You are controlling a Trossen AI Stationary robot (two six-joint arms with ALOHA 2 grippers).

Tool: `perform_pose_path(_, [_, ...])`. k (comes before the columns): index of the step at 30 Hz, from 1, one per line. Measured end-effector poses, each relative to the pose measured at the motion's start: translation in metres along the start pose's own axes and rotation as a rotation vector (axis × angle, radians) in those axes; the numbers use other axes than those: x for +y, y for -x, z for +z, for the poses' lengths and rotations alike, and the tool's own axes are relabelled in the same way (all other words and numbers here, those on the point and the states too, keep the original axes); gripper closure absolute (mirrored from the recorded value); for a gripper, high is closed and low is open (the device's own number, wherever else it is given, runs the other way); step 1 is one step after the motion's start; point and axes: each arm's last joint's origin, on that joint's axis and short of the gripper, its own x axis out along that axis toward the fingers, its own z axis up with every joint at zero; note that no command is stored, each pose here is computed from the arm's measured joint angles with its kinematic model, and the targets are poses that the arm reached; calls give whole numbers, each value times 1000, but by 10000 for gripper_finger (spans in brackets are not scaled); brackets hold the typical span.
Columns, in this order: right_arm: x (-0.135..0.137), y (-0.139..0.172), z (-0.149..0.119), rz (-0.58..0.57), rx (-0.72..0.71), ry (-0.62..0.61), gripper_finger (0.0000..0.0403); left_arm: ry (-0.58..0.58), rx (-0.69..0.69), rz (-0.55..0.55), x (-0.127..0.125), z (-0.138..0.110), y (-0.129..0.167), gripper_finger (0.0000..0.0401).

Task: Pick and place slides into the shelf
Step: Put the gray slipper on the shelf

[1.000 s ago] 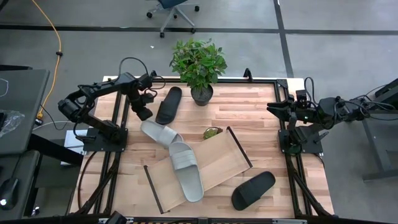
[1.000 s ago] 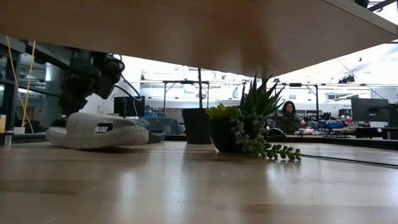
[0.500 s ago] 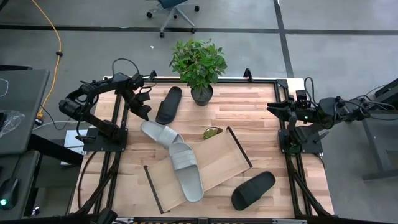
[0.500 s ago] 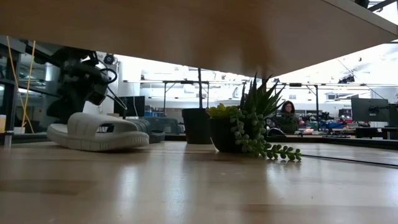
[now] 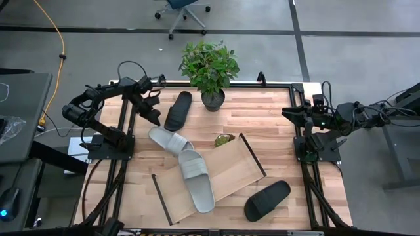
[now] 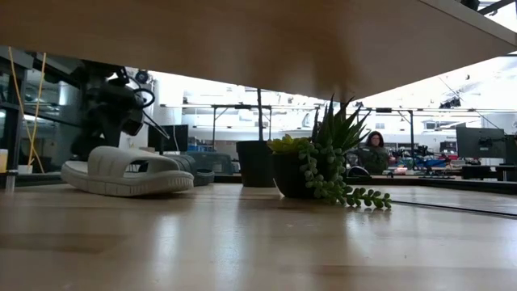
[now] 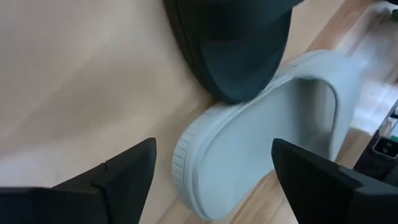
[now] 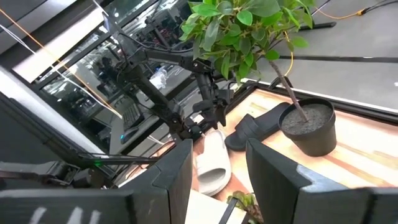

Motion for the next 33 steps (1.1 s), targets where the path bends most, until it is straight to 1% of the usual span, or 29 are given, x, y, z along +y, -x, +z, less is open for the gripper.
perform_pose_path(6, [0,0,0,0,0,-4,261,-31,-31,3,-6,10,12,124])
perform_pose_path(8, [0,0,0,0,0,-6,261,-57,-37,0,-9,13,18,130])
perform_pose_path(10, [0,0,0,0,0,-6,261,-64,-21,-16,-12,13,23,136])
perform_pose_path(12, [0,0,0,0,0,-6,261,-54,0,-59,-15,11,23,140])
perform_pose_path(14, [0,0,0,0,0,-6,261,-48,35,-106,-21,7,20,144])
perform_pose_path(16, [0,0,0,0,0,-6,261,-59,79,-126,-27,5,15,145])
perform_pose_path(18, [0,0,0,0,0,-6,261,-90,112,-126,-35,5,9,146])
perform_pose_path(22, [0,0,0,-11,-8,-2,261,-145,134,-110,-52,9,-3,146])
perform_pose_path(28, [-1,0,0,-21,-16,5,261,-179,104,-62,-69,18,-17,146])
perform_pose_path(33, [-1,0,0,-21,-16,5,261,-168,60,-43,-74,24,-22,146])
